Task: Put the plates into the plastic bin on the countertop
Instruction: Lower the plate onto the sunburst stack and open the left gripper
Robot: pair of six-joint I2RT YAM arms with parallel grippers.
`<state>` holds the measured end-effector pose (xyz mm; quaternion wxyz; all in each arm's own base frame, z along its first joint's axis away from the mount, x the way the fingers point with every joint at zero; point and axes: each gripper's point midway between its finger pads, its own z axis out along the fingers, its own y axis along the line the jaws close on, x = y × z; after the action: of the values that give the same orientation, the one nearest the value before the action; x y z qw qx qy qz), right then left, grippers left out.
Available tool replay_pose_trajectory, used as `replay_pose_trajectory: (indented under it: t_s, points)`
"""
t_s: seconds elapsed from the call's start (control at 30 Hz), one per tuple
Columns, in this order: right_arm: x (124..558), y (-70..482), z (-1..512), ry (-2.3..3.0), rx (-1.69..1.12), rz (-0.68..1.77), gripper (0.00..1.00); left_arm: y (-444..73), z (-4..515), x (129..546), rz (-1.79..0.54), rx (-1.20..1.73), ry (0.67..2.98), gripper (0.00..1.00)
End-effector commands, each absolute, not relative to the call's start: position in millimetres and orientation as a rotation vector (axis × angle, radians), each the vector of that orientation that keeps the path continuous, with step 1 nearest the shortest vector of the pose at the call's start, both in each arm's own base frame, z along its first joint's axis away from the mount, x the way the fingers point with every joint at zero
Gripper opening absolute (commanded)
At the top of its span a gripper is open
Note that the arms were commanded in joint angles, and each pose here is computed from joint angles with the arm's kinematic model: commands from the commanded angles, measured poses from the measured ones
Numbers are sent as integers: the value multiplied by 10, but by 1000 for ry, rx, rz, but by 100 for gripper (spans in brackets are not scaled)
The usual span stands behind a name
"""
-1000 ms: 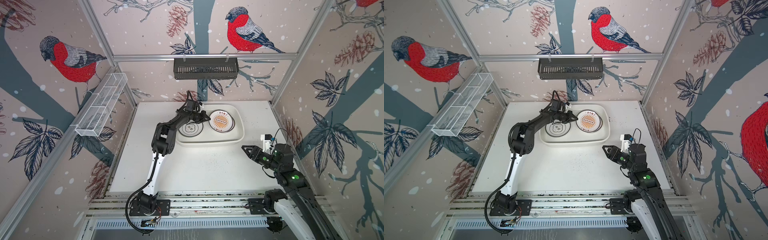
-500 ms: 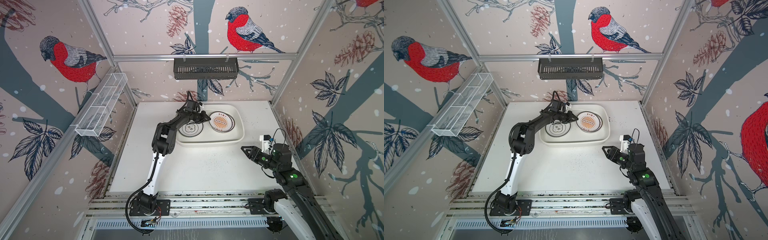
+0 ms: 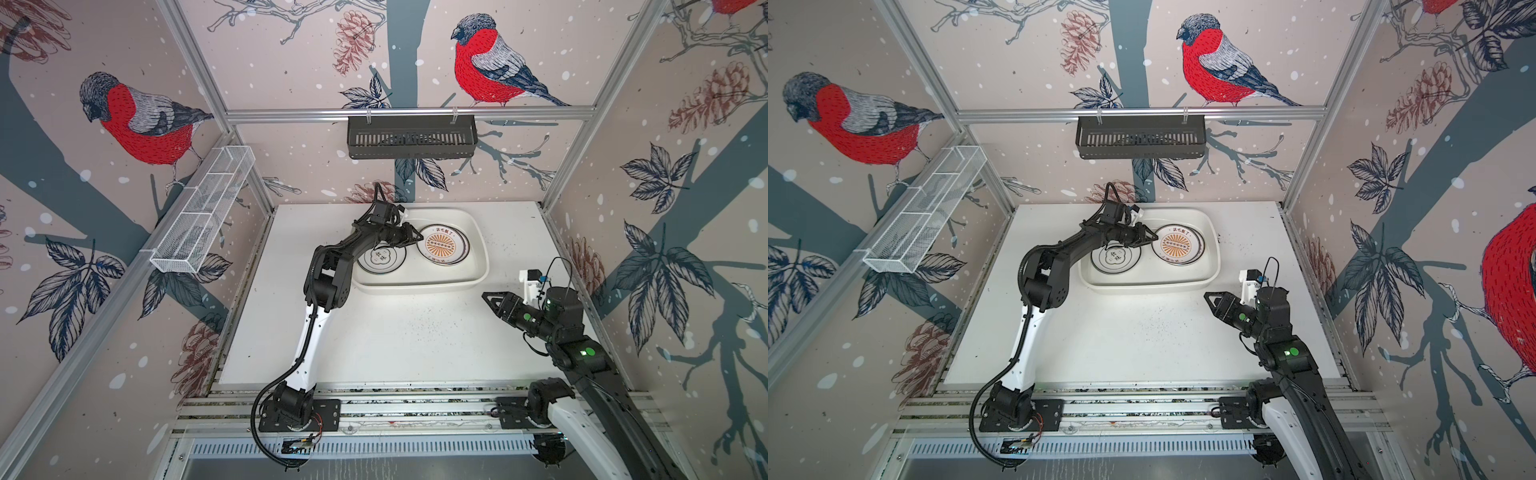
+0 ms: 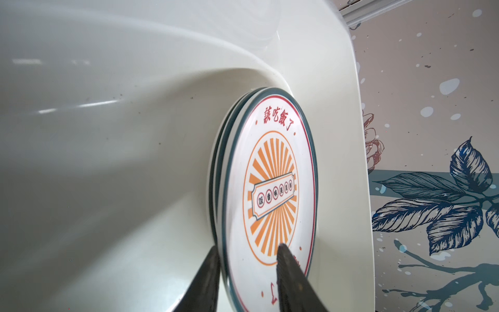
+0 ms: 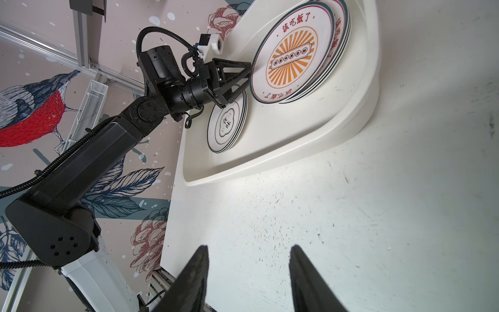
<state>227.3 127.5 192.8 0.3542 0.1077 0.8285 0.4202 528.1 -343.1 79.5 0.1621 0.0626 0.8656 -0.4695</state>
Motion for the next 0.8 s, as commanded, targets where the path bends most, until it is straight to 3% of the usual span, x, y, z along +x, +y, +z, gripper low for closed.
replay_pose_trajectory:
  t_s: [0.0, 0.23, 0.77]
  points:
    - [2314, 1277, 2000, 2104, 258, 1088, 50, -3472, 885, 5286, -1362, 190, 2439, 44]
    - [2313, 1277, 1997, 2102, 258, 1089, 50, -3530, 974, 5241, -1390, 202, 2425, 55]
    - [2296, 1276, 1991, 2100, 259, 1092, 50, -3595, 1051, 5170, -1349, 221, 2439, 62]
